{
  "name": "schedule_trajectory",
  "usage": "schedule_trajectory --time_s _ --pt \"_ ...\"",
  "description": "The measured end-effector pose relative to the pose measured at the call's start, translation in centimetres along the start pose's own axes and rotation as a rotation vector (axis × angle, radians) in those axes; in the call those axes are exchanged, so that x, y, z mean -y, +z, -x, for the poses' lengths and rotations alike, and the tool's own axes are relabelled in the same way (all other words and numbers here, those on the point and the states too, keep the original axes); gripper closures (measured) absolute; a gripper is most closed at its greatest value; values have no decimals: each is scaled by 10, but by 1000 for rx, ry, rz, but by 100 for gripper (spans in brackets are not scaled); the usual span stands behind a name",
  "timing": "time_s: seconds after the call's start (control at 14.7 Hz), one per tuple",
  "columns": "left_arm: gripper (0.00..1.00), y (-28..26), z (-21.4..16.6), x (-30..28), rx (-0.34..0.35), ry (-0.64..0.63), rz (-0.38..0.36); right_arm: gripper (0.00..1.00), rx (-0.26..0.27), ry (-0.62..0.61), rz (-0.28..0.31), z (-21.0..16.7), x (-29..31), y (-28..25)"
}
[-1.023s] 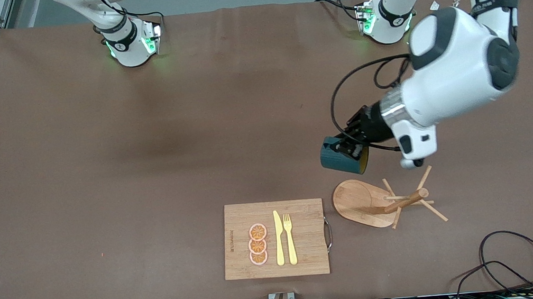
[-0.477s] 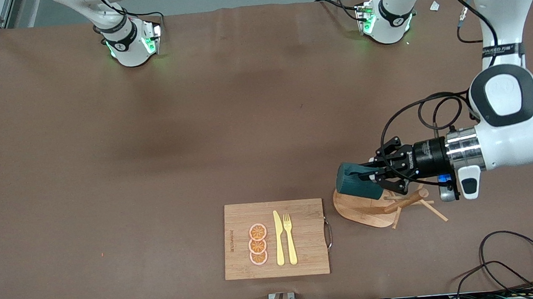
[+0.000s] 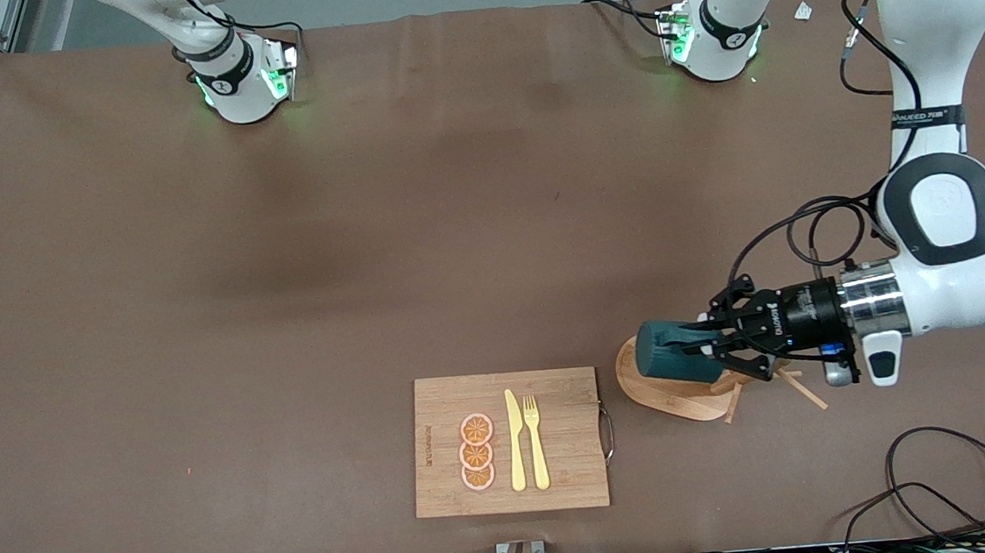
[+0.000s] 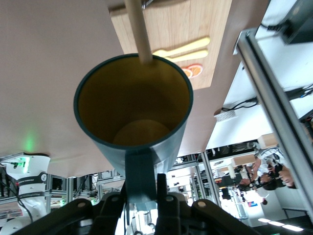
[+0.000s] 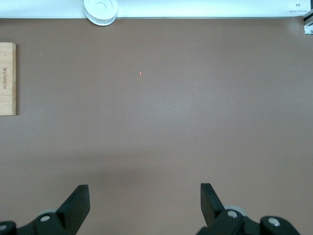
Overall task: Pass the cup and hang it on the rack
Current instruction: 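Move the mug over the wooden rack and hang it on a peg, then open the left gripper and pull it back from the mug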
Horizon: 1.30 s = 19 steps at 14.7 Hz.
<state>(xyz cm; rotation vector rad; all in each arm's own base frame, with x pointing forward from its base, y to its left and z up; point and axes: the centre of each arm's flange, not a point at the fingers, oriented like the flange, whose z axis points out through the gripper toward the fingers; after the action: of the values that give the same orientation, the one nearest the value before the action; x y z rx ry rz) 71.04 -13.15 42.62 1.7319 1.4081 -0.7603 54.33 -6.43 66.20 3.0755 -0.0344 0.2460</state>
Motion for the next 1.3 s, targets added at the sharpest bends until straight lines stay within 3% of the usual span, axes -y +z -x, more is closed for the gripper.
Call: schedule_trajectory --time_s 0.61,1.3 --pt "79 -23 -48 -4 5 -78 73 0 1 -2 0 0 1 0" --pt "79 -24 -82 -1 7 -130 79 0 2 -3 1 0 1 0"
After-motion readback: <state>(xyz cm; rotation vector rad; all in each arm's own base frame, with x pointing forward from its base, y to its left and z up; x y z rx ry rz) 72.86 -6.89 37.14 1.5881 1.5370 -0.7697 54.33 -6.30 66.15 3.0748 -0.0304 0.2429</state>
